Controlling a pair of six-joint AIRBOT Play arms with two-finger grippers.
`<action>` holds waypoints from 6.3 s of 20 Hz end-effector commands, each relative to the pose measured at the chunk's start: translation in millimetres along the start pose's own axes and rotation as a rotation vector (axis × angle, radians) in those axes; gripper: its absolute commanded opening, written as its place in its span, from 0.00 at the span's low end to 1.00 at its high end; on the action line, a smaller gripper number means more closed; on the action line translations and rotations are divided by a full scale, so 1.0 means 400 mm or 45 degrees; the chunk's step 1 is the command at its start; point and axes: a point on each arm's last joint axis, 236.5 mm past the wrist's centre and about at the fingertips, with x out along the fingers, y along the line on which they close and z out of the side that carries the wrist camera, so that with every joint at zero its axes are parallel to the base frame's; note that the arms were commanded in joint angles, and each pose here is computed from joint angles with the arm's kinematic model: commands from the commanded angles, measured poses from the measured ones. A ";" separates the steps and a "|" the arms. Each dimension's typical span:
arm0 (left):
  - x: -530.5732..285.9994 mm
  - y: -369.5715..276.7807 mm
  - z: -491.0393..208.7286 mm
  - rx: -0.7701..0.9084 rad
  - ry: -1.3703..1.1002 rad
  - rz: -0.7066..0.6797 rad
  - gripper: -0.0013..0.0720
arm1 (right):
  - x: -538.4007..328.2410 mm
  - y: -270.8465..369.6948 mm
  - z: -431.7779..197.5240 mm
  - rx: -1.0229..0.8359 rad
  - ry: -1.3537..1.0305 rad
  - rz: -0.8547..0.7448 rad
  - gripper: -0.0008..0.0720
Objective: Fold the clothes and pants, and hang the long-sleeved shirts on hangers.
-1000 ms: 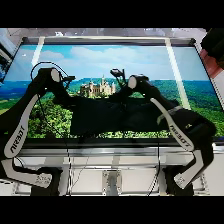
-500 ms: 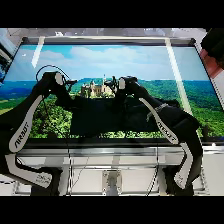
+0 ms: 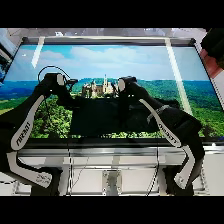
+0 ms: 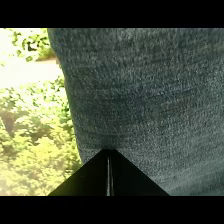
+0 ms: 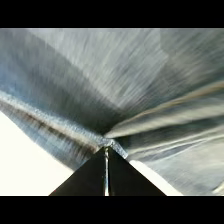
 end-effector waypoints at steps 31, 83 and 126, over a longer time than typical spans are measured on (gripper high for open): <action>0.123 -0.057 -0.090 -0.197 0.098 -0.956 0.45 | -0.459 -0.181 -0.416 0.330 -0.729 -0.377 0.04; -0.501 -0.652 0.113 -0.137 -0.538 -1.216 0.06 | -0.530 -0.208 -0.337 0.170 -0.927 -0.492 0.04; 0.025 -0.146 -0.195 -0.087 -0.141 0.048 0.24 | -0.259 -0.758 -0.272 0.596 -0.828 -0.529 0.04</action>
